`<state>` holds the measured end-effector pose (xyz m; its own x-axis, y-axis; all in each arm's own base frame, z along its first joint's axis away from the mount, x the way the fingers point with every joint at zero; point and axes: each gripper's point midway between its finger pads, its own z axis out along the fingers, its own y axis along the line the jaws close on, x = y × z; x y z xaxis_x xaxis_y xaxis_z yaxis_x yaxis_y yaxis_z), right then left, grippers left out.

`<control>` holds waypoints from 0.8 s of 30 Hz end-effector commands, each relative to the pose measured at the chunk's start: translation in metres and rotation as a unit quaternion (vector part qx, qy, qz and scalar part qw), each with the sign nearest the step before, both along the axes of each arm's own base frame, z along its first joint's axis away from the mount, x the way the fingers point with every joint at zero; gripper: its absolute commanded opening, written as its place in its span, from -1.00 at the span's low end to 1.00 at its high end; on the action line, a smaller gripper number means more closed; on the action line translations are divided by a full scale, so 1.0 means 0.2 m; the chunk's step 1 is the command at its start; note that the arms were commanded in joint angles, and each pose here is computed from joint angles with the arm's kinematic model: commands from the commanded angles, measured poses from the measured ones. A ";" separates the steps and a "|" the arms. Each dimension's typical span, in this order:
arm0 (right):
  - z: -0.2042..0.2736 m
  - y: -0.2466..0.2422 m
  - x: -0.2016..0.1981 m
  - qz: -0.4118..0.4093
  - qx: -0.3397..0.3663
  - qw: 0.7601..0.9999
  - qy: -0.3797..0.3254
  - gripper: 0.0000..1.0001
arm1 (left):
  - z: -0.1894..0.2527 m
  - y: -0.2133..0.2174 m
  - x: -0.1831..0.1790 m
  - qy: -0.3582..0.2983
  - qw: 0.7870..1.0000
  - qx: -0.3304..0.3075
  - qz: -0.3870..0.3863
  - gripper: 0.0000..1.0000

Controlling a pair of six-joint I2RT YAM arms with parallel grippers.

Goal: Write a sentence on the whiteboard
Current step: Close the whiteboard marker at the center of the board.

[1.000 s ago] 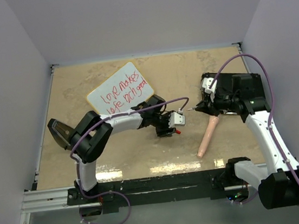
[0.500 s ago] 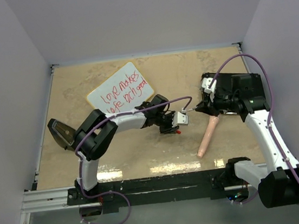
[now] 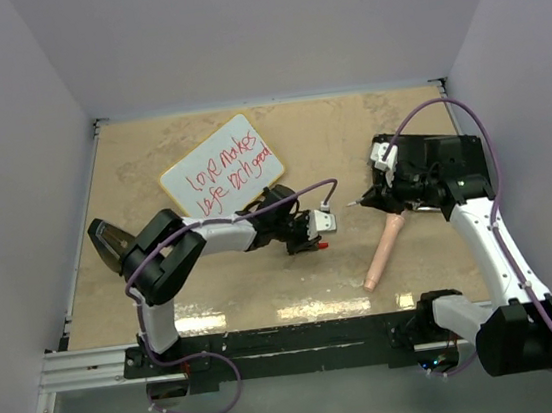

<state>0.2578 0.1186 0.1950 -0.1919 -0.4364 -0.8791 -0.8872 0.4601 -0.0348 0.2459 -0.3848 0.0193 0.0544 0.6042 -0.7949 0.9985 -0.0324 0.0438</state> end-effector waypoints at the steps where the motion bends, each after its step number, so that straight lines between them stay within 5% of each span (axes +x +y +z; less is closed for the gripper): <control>1: 0.04 0.00 0.02 0.005 -0.001 1.000 -0.013 -1.00 | 0.00 0.13 0.02 0.020 0.995 0.016 0.092 -0.80; 6: 0.02 0.00 0.03 0.010 -0.006 1.000 -0.008 -1.00 | -0.05 0.25 -0.03 0.048 0.985 0.042 0.160 -0.65; 13: 0.01 0.00 0.03 0.010 -0.005 1.000 -0.005 -1.00 | -0.04 0.26 -0.04 0.067 0.975 0.003 0.214 -0.02; 24: 0.00 0.00 0.04 0.011 -0.004 1.000 -0.002 -1.00 | -0.07 0.15 -0.07 0.020 0.986 -0.018 0.163 -0.17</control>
